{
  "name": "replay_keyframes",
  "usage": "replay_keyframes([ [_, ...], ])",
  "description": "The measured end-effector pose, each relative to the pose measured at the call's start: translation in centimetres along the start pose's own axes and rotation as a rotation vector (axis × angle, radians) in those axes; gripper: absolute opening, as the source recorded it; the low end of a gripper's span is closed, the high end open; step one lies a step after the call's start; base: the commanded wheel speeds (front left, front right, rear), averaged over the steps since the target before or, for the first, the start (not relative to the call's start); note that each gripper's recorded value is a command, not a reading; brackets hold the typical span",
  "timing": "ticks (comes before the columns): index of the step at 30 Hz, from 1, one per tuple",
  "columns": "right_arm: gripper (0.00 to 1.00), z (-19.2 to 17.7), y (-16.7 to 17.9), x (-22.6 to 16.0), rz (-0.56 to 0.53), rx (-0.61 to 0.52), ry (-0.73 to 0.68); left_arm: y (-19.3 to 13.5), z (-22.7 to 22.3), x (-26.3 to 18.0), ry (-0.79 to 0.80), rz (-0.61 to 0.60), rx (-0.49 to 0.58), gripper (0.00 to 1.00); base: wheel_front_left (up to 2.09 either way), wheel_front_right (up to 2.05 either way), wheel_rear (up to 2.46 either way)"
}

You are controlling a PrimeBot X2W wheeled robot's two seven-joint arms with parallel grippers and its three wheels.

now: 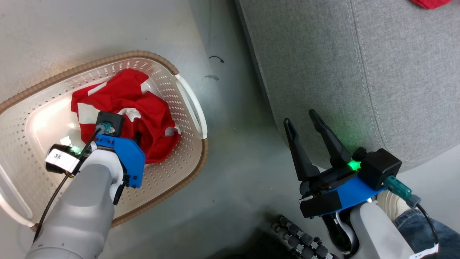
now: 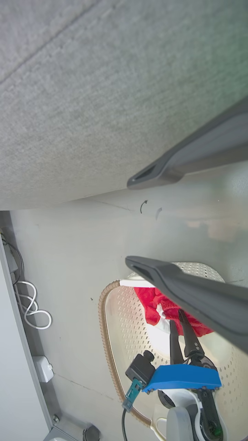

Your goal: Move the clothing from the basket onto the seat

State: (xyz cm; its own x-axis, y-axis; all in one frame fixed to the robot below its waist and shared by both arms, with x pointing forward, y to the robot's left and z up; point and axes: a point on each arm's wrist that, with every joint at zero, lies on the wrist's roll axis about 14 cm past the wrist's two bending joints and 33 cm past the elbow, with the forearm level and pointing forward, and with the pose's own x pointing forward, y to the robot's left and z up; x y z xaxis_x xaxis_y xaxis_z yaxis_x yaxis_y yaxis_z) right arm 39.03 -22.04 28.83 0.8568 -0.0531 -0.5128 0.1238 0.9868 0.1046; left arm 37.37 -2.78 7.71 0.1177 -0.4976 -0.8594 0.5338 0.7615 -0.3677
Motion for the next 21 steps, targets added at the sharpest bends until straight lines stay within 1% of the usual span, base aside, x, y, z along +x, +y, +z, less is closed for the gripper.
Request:
replay_keyframes([
  [2,1.00,0.0,0.1,0.0,0.001,0.003,0.000,0.2,-0.1,0.0,0.007,0.007,-0.004,1.00,0.00,0.00,0.00],
  [3,1.00,0.0,0.1,0.1,0.002,0.005,0.000,0.2,-0.2,0.0,0.010,0.008,-0.008,0.88,0.00,0.00,0.00],
  [4,1.00,0.0,0.1,0.1,0.003,0.005,0.000,0.2,-0.2,0.0,0.010,0.009,-0.011,0.60,0.00,0.00,0.00],
  [5,1.00,-0.1,0.1,0.1,0.003,0.006,0.000,0.3,-0.2,0.0,0.010,0.009,-0.011,0.49,0.00,0.00,0.00],
  [6,1.00,-0.1,0.1,0.1,0.004,0.006,0.000,0.3,-0.1,0.1,0.007,0.008,-0.010,0.01,0.00,0.00,0.00],
  [7,1.00,-0.1,0.2,0.1,0.004,0.006,0.001,0.2,0.0,0.1,0.005,0.004,-0.010,0.00,0.00,0.00,0.00],
  [16,1.00,0.1,0.5,0.2,0.015,0.013,-0.005,-0.1,0.0,-0.1,0.013,-0.010,-0.017,0.00,0.00,0.00,0.00],
  [21,1.00,1.0,0.8,0.4,0.028,0.009,-0.025,-0.1,1.3,-0.4,-0.028,-0.008,-0.013,0.00,0.00,0.00,0.00],
])
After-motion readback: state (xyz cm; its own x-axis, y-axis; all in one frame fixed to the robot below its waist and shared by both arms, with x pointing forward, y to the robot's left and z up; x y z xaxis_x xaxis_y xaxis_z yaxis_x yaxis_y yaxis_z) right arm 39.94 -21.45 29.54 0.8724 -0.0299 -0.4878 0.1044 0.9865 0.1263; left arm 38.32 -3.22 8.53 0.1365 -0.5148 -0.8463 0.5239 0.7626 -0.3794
